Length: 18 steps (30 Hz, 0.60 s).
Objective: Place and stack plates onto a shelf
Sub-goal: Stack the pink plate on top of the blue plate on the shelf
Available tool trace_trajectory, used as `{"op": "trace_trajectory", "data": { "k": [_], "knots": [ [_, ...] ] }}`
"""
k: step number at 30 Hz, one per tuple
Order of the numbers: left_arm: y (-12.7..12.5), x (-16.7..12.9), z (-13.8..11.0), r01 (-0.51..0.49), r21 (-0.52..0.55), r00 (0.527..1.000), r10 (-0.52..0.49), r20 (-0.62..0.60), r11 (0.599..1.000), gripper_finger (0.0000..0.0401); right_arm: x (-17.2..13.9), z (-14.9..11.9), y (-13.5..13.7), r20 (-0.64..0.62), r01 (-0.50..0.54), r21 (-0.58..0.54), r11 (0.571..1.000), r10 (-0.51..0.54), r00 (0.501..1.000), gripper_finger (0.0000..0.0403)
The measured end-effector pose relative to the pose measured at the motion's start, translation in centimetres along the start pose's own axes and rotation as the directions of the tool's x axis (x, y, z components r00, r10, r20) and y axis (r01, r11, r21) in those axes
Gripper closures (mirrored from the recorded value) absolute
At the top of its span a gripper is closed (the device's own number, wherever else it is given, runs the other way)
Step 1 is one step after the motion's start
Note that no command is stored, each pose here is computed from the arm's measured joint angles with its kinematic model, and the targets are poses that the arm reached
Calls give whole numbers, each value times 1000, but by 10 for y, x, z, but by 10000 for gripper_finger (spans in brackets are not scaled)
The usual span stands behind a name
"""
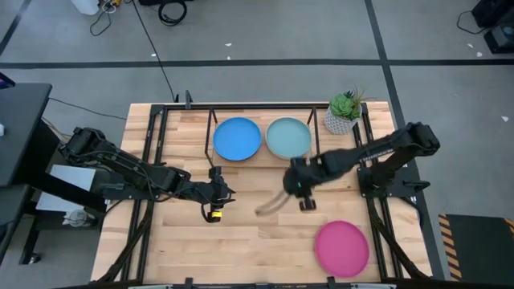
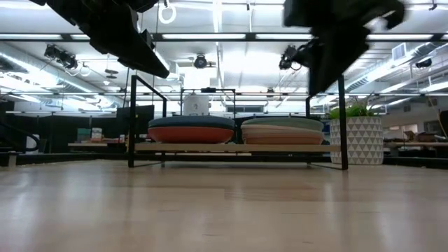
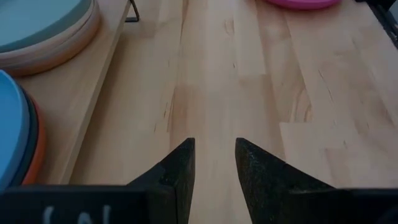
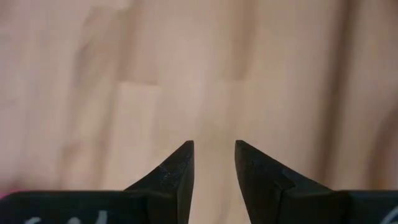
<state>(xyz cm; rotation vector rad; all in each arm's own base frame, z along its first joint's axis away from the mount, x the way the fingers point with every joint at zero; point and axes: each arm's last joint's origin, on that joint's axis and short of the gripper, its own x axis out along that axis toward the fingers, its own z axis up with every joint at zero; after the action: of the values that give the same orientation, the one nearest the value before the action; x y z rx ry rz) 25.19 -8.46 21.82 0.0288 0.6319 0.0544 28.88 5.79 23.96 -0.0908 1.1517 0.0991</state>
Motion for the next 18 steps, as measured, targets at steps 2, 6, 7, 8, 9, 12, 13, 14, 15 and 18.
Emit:
{"op": "trace_trajectory", "data": {
  "k": [2,6,7,8,9,12,13,14,15,18],
  "knots": [
    [0,0,0,0,0,1000,0,0,1000,278,2,-5,19,-15,-28,-23,999,27,1000,278],
    [-1,0,0,7,1,1000,-7,-1,1000,278,8,-18,49,-78,-83,-23,996,81,994,266],
    [-1,0,0,13,1,1000,-13,-2,1000,278,12,-22,56,-100,-101,-10,995,99,990,262],
    [-1,0,0,21,-2,1000,-21,-3,1000,278,16,-26,61,-128,-118,5,993,118,985,257],
    [-2,0,0,32,-5,999,-32,-3,999,278,19,-31,67,-154,-135,13,991,136,979,252],
    [-2,0,0,46,-2,999,-46,-7,999,278,26,-41,81,-217,-155,27,988,157,963,235],
    [-2,0,0,47,-2,999,-47,-7,999,278,28,-45,85,-249,-148,29,988,151,957,230],
    [-2,0,0,47,-2,999,-47,-7,999,278,30,-48,88,-276,-148,28,989,150,949,226],
    [-2,0,0,47,-2,999,-47,-7,999,278,33,-51,93,-298,-151,21,988,150,943,223],
    [-2,0,0,47,-2,999,-47,-5,999,278,42,-57,103,-342,-145,6,989,138,929,221]
  ]
}}
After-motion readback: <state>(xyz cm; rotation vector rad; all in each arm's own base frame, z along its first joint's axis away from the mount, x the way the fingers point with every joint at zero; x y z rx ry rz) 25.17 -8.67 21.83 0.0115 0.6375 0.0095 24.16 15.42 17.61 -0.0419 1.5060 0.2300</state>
